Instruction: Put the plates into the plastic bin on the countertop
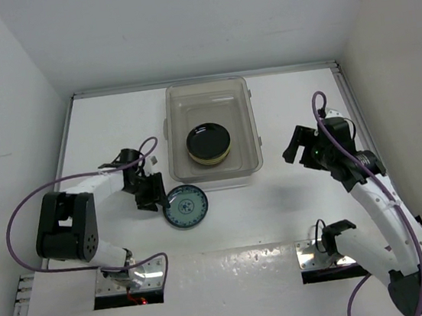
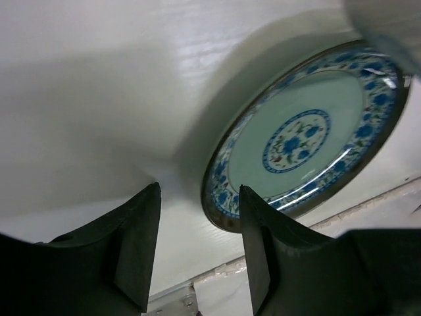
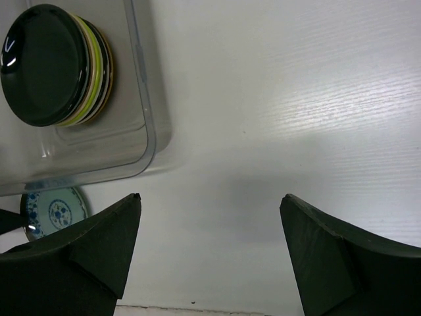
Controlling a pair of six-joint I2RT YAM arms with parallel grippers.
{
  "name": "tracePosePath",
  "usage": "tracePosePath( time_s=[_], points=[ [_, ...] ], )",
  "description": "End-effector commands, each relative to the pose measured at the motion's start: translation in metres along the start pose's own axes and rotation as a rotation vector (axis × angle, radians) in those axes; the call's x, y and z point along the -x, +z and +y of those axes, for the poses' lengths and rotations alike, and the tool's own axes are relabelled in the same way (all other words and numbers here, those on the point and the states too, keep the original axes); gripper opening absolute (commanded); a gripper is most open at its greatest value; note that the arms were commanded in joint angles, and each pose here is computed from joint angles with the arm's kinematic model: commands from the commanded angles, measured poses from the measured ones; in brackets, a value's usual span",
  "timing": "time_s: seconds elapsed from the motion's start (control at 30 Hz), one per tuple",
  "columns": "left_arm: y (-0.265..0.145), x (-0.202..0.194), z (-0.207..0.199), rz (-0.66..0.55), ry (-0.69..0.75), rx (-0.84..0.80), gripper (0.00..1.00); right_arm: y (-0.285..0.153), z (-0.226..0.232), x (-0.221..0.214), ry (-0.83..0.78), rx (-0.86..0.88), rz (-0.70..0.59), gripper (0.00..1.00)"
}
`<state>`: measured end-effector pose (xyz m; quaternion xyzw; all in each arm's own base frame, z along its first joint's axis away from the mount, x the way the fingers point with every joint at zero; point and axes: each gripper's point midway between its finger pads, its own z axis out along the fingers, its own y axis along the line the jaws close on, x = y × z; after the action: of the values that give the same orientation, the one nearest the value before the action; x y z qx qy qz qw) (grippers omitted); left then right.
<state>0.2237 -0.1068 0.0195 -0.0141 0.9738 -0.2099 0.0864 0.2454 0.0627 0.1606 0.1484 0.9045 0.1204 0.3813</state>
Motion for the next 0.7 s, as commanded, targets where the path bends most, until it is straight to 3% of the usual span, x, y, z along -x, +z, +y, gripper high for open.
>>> tracePosePath(
  time_s=[0.0,0.17,0.27,0.3,0.33,0.5,0.6,0.67],
  points=[
    [0.008,-0.007,0.008,0.007,-0.084,0.025,0.53,-0.003,0.004,0.015,-0.019,-0.005,-0.025,0.85],
    [0.024,-0.02,0.003,0.044,-0.069,-0.003,0.36,0.0,0.007,0.02,-0.024,-0.006,-0.028,0.85],
    [0.031,-0.019,0.004,0.044,-0.092,-0.006,0.18,0.001,0.006,0.023,-0.031,-0.012,-0.031,0.85],
    [0.035,-0.019,0.008,0.049,-0.105,0.01,0.05,0.001,0.007,0.023,-0.03,-0.009,-0.033,0.85],
    [0.036,-0.019,0.012,0.05,-0.118,0.023,0.0,0.001,0.004,0.023,-0.03,-0.019,-0.033,0.85],
    [0.021,-0.007,0.032,0.048,-0.181,0.08,0.0,0.002,0.0,0.025,-0.034,-0.034,-0.035,0.86],
    [0.001,0.013,0.022,0.066,-0.104,0.055,0.0,0.003,0.003,0.027,-0.038,-0.022,-0.037,0.87],
    [-0.014,0.009,0.028,0.144,-0.049,0.109,0.0,0.005,0.006,0.028,-0.046,-0.017,-0.031,0.87]
  ],
)
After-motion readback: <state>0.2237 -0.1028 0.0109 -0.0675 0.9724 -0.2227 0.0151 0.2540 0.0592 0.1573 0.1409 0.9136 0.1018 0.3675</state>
